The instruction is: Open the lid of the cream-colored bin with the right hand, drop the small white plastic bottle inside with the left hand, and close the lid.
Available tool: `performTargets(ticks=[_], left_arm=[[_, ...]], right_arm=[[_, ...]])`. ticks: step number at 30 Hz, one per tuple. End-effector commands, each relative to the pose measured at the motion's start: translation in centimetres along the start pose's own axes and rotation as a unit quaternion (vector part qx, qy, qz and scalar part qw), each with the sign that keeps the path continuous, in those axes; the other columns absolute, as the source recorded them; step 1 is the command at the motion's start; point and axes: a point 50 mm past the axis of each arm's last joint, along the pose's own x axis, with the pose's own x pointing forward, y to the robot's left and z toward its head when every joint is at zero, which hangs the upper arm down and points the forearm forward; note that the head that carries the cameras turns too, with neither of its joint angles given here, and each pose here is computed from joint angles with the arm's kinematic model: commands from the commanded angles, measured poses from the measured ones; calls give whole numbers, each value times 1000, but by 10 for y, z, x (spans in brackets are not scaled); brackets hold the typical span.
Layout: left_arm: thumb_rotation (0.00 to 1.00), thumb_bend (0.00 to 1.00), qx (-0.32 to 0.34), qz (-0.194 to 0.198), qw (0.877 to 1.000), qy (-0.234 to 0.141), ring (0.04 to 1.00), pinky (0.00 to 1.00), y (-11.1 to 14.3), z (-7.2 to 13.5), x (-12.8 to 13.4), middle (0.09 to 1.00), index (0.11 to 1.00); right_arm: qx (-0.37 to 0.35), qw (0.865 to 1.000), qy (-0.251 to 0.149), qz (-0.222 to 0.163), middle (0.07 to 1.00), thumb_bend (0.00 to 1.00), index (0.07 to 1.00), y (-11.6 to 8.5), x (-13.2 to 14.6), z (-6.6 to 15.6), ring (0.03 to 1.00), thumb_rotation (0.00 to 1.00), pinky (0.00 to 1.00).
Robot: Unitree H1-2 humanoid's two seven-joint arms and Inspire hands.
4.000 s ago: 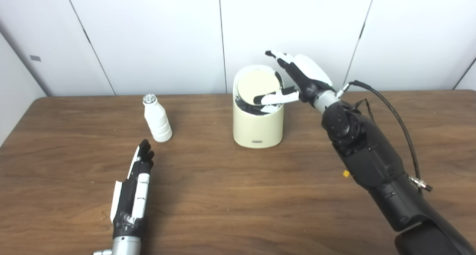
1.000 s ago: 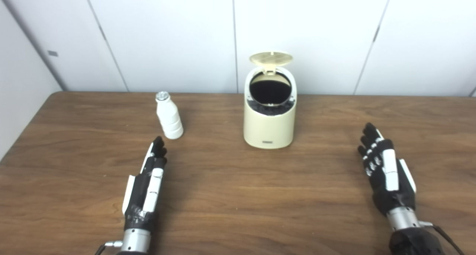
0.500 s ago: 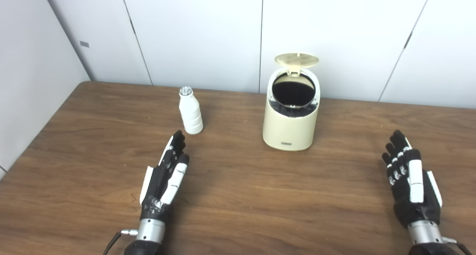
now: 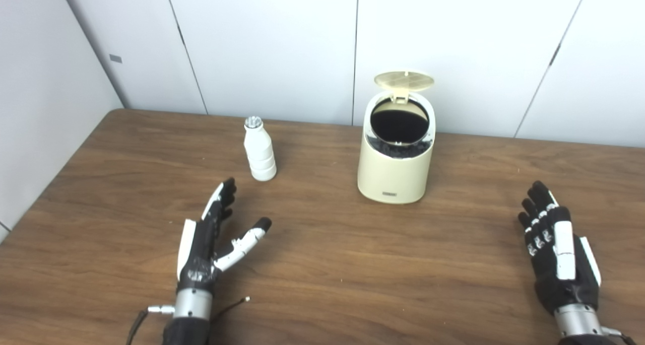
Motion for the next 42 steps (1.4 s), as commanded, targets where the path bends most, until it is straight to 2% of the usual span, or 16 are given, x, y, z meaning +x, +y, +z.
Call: performTargets(ticks=[1, 10, 14, 20, 24, 29, 42], left_arm=[[329, 909, 14, 8, 999, -42, 945, 969, 9, 22, 17, 946, 966], [374, 914, 111, 9, 993, -36, 994, 1000, 25, 43, 51, 969, 982], [365, 923, 144, 11, 989, -28, 948, 900, 31, 48, 69, 956, 969], [386, 931, 186, 8, 983, -9, 910, 817, 36, 42, 99, 934, 952], [395, 945, 209, 0, 978, -2, 925, 832, 35, 40, 118, 944, 950], [356, 950, 217, -6, 976, -15, 906, 828, 33, 38, 138, 927, 928], [297, 965, 260, -33, 965, -20, 893, 812, 25, 43, 162, 881, 888]], right_arm=[[-6, 1000, -22, 8, 988, 632, 939, 0, 2, 12, 994, 884, 1000], [-2, 1000, -21, 14, 989, 644, 945, -1, 7, 12, 998, 880, 1000], [-4, 1000, -19, 10, 984, 653, 937, 2, 7, 13, 997, 871, 1000], [-23, 999, -19, 13, 977, 632, 933, 3, 7, 12, 993, 891, 1000], [-31, 999, -21, 11, 965, 625, 928, 2, 7, 12, 980, 894, 1000], [-28, 999, -24, 15, 966, 622, 937, 2, 8, 13, 978, 882, 1000], [-38, 999, -27, 20, 965, 611, 951, 5, 10, 14, 976, 896, 1000]])
